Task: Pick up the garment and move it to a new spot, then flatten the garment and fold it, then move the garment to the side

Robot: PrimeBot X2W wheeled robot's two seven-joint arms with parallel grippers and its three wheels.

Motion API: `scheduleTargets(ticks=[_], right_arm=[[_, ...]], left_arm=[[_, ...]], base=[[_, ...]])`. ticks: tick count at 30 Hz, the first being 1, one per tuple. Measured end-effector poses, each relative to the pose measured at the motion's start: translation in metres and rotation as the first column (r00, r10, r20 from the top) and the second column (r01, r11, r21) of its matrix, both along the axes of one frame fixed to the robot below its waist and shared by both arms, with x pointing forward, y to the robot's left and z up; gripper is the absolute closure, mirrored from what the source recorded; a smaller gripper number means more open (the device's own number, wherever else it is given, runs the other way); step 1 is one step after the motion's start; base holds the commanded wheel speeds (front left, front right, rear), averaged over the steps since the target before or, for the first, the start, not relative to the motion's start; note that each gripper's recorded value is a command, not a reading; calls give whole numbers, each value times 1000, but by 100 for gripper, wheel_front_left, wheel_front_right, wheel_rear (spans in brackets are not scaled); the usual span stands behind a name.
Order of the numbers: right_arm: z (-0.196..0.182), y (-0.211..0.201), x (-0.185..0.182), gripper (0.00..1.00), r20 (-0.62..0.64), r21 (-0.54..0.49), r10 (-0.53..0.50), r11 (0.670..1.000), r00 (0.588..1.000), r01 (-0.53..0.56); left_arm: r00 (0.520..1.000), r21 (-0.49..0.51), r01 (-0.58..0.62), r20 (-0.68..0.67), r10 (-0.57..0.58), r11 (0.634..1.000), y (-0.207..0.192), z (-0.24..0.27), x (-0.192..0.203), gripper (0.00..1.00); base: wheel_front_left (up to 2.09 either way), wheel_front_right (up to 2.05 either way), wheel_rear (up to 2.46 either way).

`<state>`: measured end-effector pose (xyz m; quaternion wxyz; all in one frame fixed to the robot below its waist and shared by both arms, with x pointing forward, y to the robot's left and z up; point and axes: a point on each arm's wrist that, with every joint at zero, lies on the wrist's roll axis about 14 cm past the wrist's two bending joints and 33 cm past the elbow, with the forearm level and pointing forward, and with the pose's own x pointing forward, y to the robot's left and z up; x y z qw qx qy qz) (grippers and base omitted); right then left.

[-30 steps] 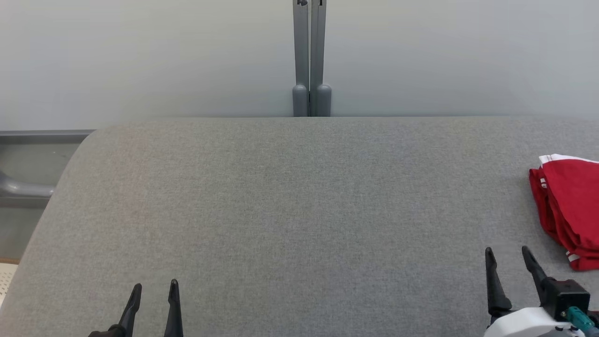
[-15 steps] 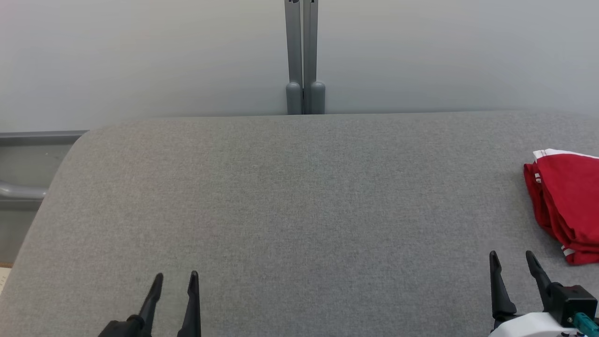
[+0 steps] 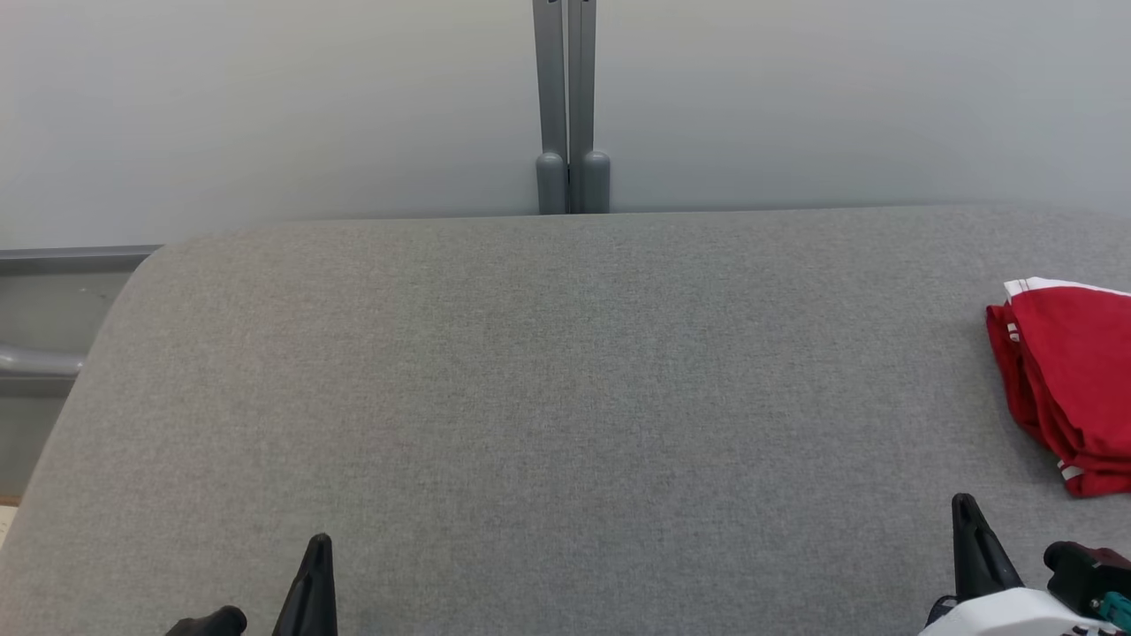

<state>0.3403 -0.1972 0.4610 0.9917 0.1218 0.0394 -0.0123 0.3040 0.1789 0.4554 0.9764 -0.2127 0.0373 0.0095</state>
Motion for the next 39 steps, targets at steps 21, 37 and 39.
scheduleTargets(ticks=[21,37,39], right_arm=[[9,-3,14,100,-3,353,-64,934,998,61],[14,-4,22,100,-10,553,-84,830,996,75],[15,-4,23,100,-10,574,-84,815,996,75]], left_arm=[[998,-295,-64,-11,63,953,13,8,21,100],[996,-474,-83,-16,86,876,19,15,34,100],[996,-491,-84,-16,87,867,19,16,36,100]], base=[[0,0,0],[0,0,0],[0,0,0]])
